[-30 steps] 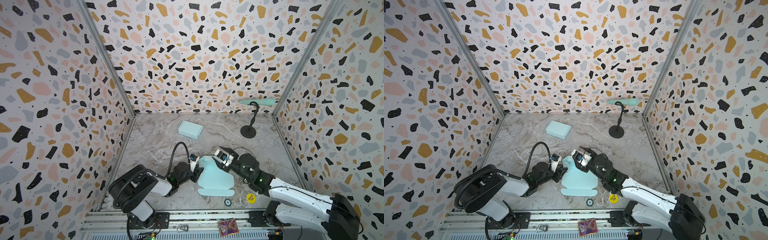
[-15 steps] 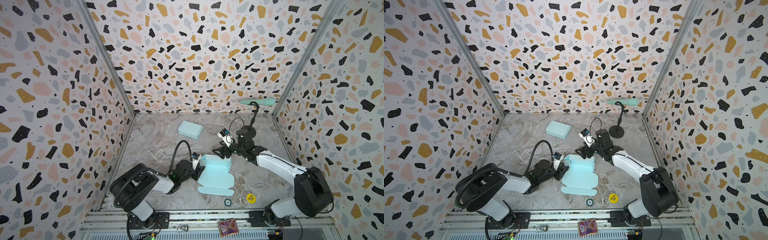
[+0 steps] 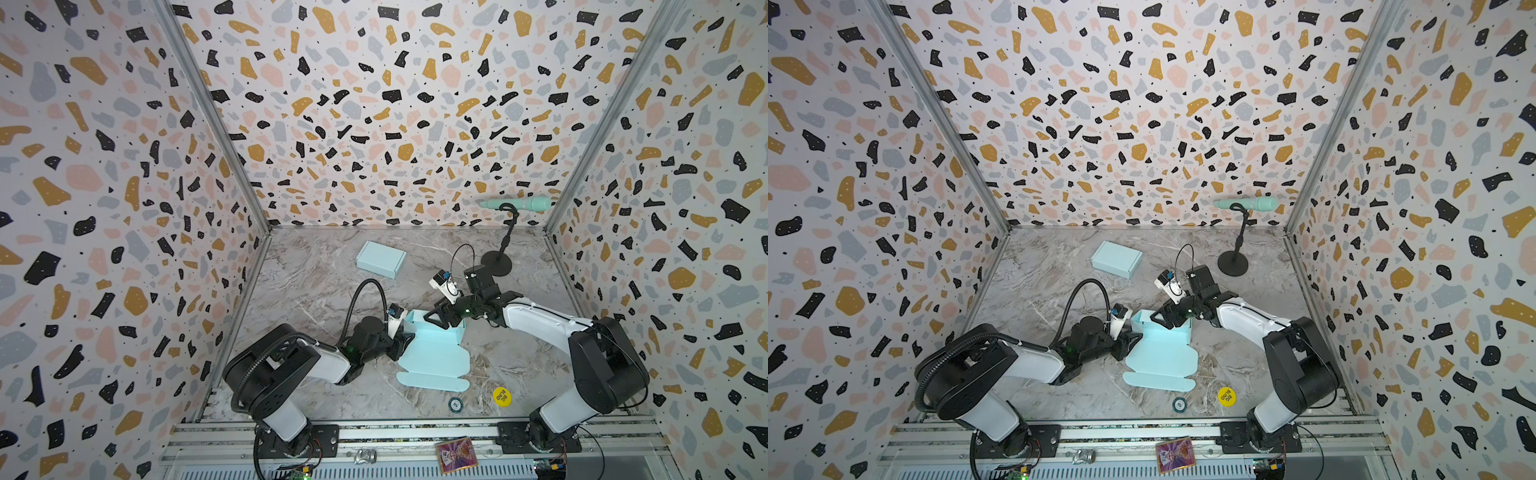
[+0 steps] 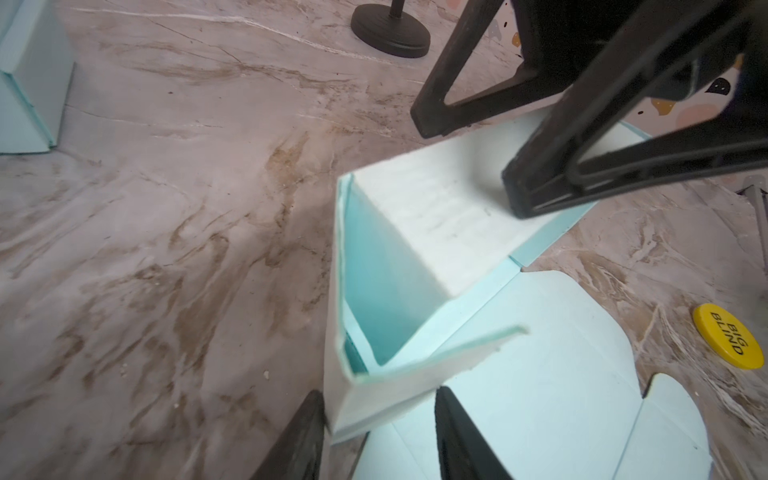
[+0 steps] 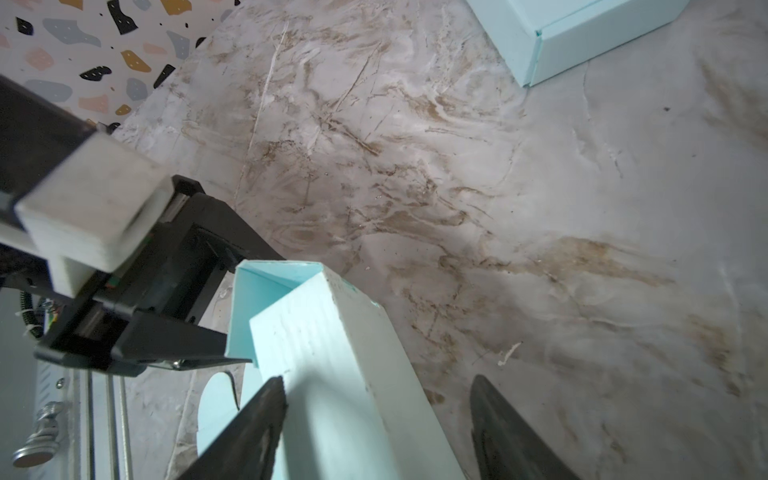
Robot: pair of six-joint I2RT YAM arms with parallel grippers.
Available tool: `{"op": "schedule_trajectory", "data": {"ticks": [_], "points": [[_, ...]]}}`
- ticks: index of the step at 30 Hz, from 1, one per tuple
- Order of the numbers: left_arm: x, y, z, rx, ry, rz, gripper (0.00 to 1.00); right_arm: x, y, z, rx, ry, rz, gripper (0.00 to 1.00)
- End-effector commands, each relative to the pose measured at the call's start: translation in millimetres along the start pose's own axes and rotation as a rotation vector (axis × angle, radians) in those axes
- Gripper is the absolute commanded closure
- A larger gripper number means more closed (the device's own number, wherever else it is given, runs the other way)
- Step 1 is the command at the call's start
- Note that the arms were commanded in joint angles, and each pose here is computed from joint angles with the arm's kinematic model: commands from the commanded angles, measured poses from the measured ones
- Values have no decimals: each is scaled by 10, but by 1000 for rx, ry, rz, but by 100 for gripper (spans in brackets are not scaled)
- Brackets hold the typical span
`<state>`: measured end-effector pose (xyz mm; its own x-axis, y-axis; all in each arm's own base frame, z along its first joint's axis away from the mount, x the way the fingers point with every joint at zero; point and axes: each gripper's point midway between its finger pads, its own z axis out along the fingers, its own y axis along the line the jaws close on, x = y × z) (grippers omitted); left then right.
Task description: Fold the paper box
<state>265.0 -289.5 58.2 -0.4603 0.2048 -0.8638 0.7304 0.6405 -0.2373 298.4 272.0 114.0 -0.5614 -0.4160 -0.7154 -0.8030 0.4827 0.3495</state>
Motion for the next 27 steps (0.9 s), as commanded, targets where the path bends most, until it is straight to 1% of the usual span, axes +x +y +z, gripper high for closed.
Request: {"op": "schedule_trajectory", "data": {"ticks": [1,5,8,11,14,17,18,24,27], "points": [[-138,-67,67,47,-27,33,55,60,23,-8,-15,19,-1,34],[-183,-63,97,44,-30,44,56,130,33,33,-35,34,10,39],[-232,-53,105,36,-37,54,57,128,55,29,-45,22,7,42],[-250,-14,118,13,-31,71,60,120,79,35,-62,17,10,44],[-255,26,146,-10,-18,91,64,135,98,50,-75,18,17,47],[-287,40,165,-21,-16,104,74,139,119,62,-80,16,20,49],[-301,43,168,-28,-17,110,75,140,131,68,-83,17,21,49],[-354,90,206,-68,-39,116,77,147,233,157,-106,26,19,50],[-443,130,212,-101,-81,102,77,144,295,192,-125,27,18,51]]}}
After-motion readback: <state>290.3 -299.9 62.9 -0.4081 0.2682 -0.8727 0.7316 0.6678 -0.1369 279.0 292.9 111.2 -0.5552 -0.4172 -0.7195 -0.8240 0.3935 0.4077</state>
